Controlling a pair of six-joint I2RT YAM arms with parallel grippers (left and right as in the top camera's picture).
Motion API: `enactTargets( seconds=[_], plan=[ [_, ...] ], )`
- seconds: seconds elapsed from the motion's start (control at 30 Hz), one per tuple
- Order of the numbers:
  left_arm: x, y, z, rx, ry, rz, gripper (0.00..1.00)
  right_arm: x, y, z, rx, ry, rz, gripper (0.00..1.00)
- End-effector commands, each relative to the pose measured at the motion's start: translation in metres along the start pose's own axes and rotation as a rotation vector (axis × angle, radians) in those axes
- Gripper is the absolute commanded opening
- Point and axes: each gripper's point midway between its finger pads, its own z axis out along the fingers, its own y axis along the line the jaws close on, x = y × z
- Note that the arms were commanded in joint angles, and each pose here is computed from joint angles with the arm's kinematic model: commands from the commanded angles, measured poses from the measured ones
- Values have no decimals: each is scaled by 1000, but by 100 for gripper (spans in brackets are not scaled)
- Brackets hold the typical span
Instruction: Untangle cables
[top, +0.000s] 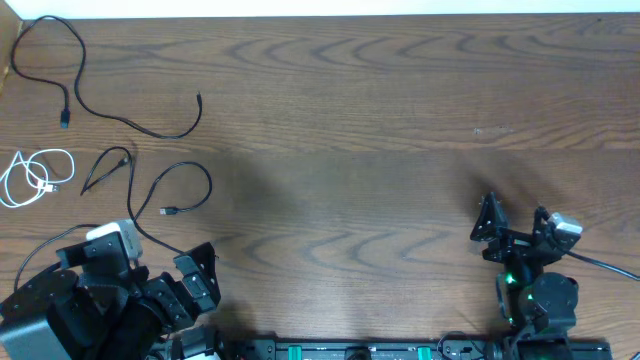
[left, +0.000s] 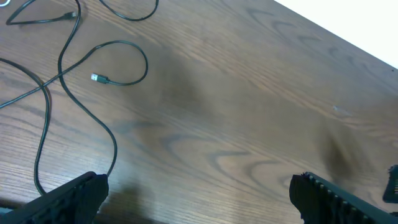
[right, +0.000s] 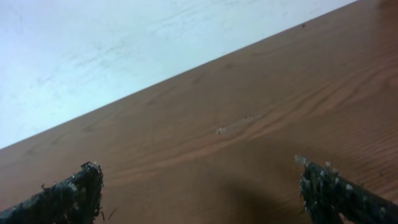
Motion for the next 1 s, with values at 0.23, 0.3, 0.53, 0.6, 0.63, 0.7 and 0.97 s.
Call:
enactTargets(
  seconds=[0.23,0.3,0.53,0.6,0.63,0.7,0.97],
  plan=[
    [-1,-3,-2,15,-6,17,98,-20,-3,-2,9,-117,30,99],
    [-1,-3,-2,15,-6,17,98,-28,-2,-3,7,-157,36,99],
    [-1,-3,-2,15,-6,17,98,-53,3,-8,-15,-259,42,99],
    [-1,-3,-2,15,-6,17,98,-53,3,-8,-11,-260,16,99],
    [-1,-3,-2,15,-6,17,98,-52,2,-8,-5,-255,0,99],
    [-1,-3,-2,15,-6,17,98,-36,-4,-4,20,-190,-22,99],
    [-1,-3,-2,15,-6,17,98,-7,3,-1,-37,-62,-226,99]
  ],
)
